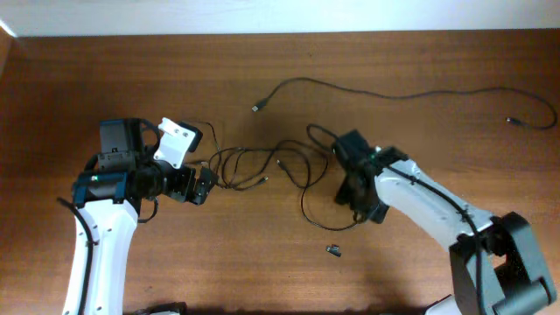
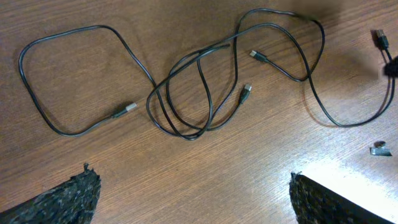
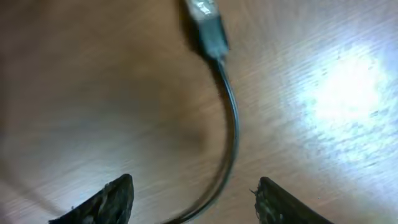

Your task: Untangle cables

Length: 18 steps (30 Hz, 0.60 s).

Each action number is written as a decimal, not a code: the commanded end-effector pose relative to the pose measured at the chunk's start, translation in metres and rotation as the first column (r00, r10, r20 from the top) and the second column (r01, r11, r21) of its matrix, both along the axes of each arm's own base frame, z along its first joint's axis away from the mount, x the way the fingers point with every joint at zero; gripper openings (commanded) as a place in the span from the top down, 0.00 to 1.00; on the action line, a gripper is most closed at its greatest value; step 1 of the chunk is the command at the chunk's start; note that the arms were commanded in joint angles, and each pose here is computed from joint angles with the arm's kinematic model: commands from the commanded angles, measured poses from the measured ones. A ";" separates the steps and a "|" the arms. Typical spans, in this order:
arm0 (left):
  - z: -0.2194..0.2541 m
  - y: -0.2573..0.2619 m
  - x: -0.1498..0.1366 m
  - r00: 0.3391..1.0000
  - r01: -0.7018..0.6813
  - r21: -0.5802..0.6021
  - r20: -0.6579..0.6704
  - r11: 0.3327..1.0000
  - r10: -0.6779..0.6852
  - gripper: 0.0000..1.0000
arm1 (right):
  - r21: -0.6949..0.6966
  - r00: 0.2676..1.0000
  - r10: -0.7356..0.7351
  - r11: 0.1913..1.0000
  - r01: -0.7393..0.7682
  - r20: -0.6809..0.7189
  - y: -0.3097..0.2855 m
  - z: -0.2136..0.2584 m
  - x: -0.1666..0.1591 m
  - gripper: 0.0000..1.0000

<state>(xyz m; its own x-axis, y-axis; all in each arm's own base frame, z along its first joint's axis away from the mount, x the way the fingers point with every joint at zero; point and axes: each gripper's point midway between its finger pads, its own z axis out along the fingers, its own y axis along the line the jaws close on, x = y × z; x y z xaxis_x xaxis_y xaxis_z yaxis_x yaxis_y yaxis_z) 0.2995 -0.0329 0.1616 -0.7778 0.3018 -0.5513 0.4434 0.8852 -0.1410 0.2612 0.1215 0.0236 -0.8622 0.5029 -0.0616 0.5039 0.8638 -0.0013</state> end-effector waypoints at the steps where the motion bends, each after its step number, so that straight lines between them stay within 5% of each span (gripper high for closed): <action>1: 0.002 -0.002 -0.003 1.000 -0.002 -0.008 0.005 1.000 0.002 0.01 | 0.050 0.997 -0.056 0.997 0.058 -0.046 -0.001 -0.029 -0.024 0.36; 7: 0.002 -0.002 -0.003 1.000 -0.002 -0.008 0.005 1.000 0.002 0.01 | 0.076 0.995 -0.086 0.993 0.090 -0.060 -0.005 -0.035 -0.025 0.42; 12: 0.002 -0.002 -0.003 1.000 -0.002 -0.008 0.005 1.000 0.002 0.01 | 0.079 0.995 -0.086 0.993 0.090 -0.054 -0.006 -0.039 -0.027 0.80; 13: 0.002 -0.002 -0.003 1.000 -0.002 -0.008 0.005 1.000 0.002 0.01 | 0.079 0.995 -0.086 0.993 0.090 -0.053 -0.006 -0.040 -0.027 0.96; 18: 0.002 -0.002 -0.003 1.000 -0.001 -0.008 0.005 1.000 0.001 0.01 | 0.109 0.998 -0.056 0.992 0.060 -0.037 -0.001 -0.036 -0.021 0.96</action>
